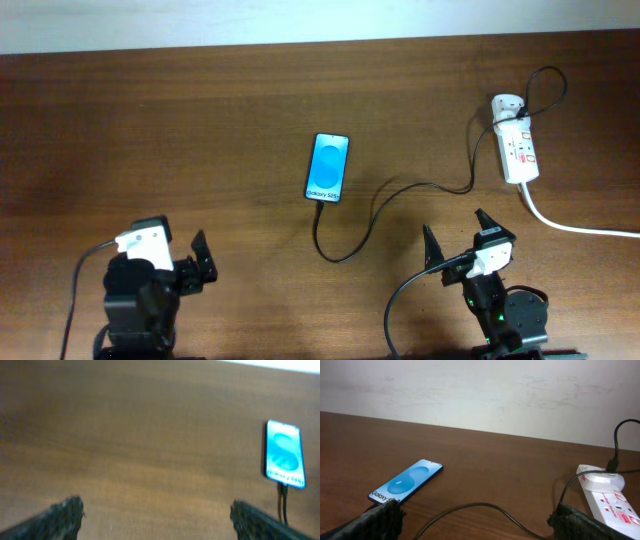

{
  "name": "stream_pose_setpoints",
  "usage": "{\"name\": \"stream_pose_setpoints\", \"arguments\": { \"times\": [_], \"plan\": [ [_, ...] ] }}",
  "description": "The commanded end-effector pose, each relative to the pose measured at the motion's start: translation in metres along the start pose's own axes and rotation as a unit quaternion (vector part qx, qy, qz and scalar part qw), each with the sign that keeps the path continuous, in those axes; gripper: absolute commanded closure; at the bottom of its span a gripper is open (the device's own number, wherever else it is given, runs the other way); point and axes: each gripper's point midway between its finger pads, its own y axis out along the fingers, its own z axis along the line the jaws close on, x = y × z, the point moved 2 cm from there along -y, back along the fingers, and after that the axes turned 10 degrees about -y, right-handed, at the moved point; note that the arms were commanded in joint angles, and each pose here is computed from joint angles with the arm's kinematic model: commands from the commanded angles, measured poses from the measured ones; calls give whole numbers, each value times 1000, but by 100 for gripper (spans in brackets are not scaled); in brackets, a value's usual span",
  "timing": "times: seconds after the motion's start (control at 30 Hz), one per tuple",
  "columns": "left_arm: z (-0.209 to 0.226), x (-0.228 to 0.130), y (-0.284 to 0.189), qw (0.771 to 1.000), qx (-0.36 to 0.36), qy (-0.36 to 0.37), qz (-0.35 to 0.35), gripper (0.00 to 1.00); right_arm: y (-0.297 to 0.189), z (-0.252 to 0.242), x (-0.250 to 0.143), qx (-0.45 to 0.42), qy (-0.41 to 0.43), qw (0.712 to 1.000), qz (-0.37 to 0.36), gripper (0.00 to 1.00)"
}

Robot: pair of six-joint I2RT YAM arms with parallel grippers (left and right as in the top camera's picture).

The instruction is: Plug charger to phone and switch on socket

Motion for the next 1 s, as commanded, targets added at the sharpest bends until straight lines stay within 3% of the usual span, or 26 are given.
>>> {"name": "stream_pose_setpoints", "arguments": {
  "times": [0.0,0.13,0.37,0.57,0.63,0.97],
  "plan": [
    [-7,-7,17,998,-41,0,-49,1,0,-2,-3,-6,4,1000,3,2],
    [-6,-19,24,985,-79,-6,-151,1,0,-2,-3,-6,4,1000,3,1],
    [-11,-23,33,964,-120,-7,-238,1,0,-2,-3,-6,4,1000,3,2],
    [-7,-28,36,968,-106,4,-228,1,0,-2,-3,-6,4,1000,3,2],
    [-8,-28,36,966,-97,57,-232,1,0,-2,-3,-6,4,1000,3,2],
    [-7,-28,36,966,-95,57,-233,1,0,-2,-3,-6,4,1000,3,2]
  ]
}}
